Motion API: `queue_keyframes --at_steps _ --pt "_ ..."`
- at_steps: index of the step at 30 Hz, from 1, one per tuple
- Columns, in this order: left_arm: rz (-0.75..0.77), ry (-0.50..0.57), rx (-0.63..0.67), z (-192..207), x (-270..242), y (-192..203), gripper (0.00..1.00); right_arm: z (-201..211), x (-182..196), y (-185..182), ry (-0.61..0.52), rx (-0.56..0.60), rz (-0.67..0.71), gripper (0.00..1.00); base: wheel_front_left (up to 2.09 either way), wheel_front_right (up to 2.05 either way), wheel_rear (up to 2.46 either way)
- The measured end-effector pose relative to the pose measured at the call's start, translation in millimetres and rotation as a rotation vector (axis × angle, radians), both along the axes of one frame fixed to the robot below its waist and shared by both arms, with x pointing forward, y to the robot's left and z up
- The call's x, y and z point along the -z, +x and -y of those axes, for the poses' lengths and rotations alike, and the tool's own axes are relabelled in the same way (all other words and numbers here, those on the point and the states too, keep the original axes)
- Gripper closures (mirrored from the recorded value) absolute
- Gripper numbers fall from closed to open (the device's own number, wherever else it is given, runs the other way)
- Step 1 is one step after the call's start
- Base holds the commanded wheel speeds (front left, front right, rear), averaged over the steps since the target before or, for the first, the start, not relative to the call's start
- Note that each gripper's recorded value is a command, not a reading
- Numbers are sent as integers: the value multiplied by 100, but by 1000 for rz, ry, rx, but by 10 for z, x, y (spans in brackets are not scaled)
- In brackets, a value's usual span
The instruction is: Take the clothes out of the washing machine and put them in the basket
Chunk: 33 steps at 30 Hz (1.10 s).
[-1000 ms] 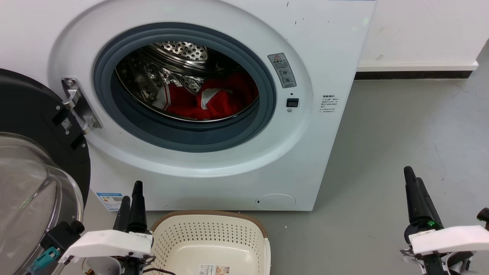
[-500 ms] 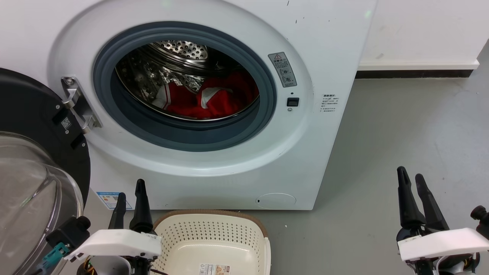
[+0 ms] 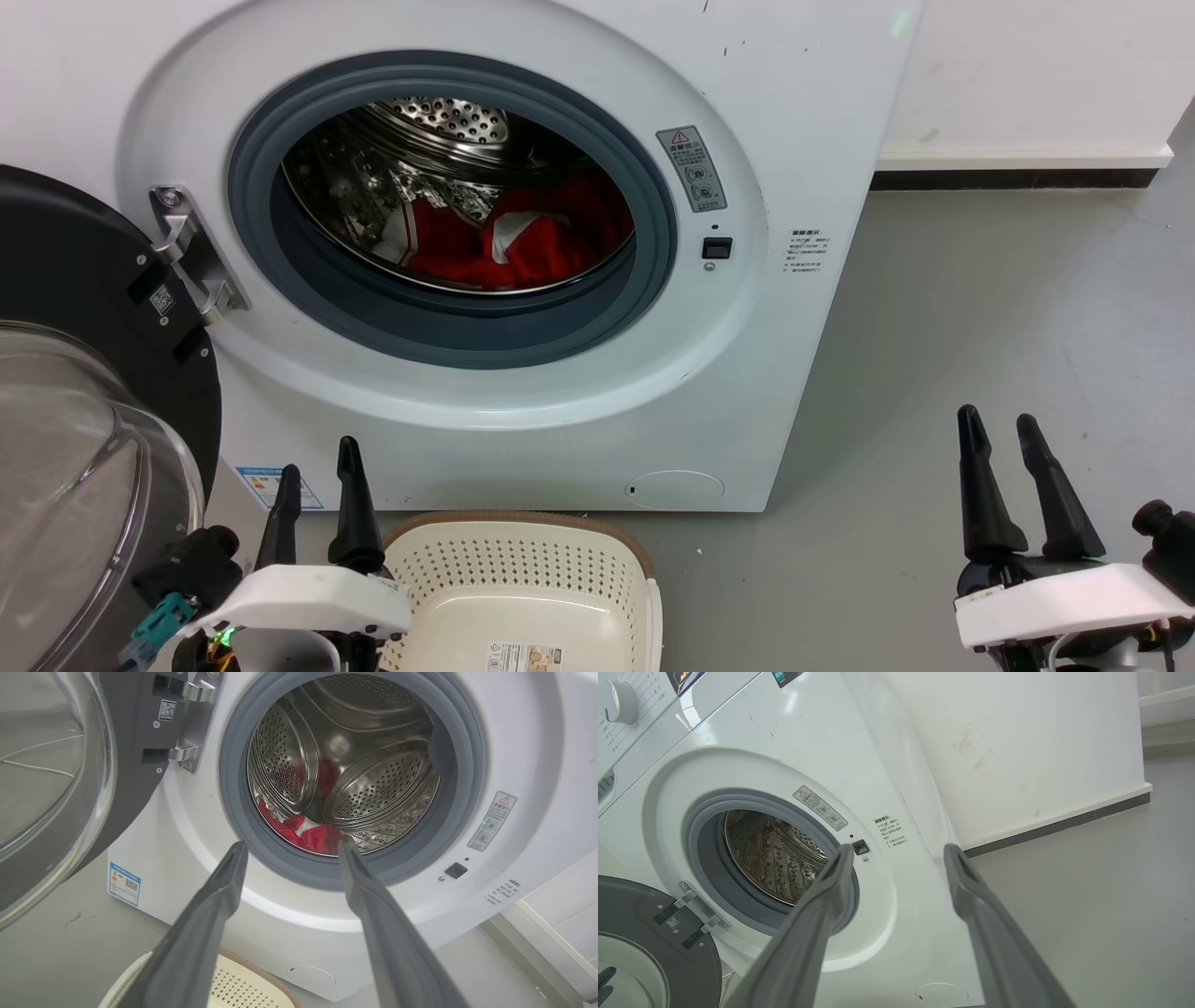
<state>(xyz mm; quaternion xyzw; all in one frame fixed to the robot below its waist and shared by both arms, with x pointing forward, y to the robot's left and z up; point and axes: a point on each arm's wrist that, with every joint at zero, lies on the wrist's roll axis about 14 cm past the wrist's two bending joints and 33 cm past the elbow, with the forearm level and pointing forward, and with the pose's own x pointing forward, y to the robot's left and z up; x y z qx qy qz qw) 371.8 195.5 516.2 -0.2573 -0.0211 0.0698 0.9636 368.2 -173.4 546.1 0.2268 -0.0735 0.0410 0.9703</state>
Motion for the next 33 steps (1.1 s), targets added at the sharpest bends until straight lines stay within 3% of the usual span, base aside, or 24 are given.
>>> queue_keyframes --at_steps 33 --pt "61 319 -1 78 -128 -49 0 -165 -164 -86 -351 -9 108 0 0 0 0"
